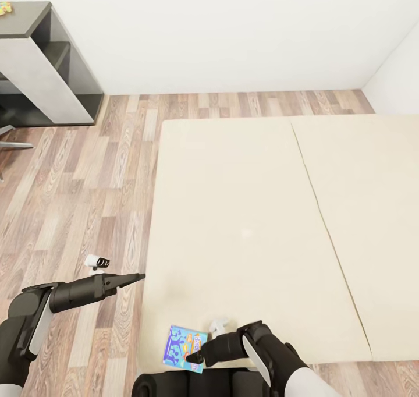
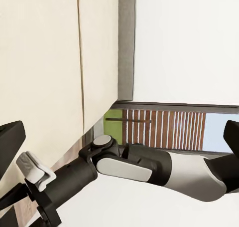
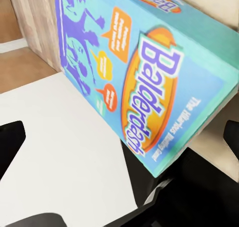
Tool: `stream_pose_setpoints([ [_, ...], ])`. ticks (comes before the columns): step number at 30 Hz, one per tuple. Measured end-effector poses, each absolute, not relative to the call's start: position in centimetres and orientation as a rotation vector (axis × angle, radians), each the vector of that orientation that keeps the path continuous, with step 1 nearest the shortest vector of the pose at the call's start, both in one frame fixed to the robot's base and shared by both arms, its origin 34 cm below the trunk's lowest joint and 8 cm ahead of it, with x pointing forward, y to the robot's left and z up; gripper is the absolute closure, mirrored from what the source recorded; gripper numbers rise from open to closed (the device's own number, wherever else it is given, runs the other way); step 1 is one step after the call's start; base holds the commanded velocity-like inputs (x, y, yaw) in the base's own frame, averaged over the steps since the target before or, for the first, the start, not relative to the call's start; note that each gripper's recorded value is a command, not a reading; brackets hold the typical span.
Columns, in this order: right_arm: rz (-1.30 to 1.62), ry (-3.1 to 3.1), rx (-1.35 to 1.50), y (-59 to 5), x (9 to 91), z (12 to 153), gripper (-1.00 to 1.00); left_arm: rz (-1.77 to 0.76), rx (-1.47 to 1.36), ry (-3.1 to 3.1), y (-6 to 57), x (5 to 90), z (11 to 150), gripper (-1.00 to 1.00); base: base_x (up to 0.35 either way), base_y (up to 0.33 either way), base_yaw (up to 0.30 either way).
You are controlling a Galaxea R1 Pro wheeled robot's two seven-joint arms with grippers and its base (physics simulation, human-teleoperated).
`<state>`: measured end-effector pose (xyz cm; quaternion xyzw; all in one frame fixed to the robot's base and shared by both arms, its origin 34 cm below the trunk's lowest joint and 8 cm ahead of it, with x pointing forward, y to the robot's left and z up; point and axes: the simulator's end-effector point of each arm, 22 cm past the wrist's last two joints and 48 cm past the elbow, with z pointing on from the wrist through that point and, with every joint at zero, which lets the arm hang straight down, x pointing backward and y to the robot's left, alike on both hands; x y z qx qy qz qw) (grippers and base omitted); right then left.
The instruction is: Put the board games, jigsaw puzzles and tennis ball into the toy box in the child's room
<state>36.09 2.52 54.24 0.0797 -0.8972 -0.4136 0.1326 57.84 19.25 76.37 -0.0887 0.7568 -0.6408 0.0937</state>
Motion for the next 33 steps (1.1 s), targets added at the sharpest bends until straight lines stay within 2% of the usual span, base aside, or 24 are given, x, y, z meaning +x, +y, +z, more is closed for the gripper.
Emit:
stream_pose_setpoints([
  [33,-1.216,-2.607,0.232,3.04,36.49,54.22,-1.00,-1.905,-0.277,2.254,19.26,57.64,75.78,-1.00,0.000,0.000,0.000],
])
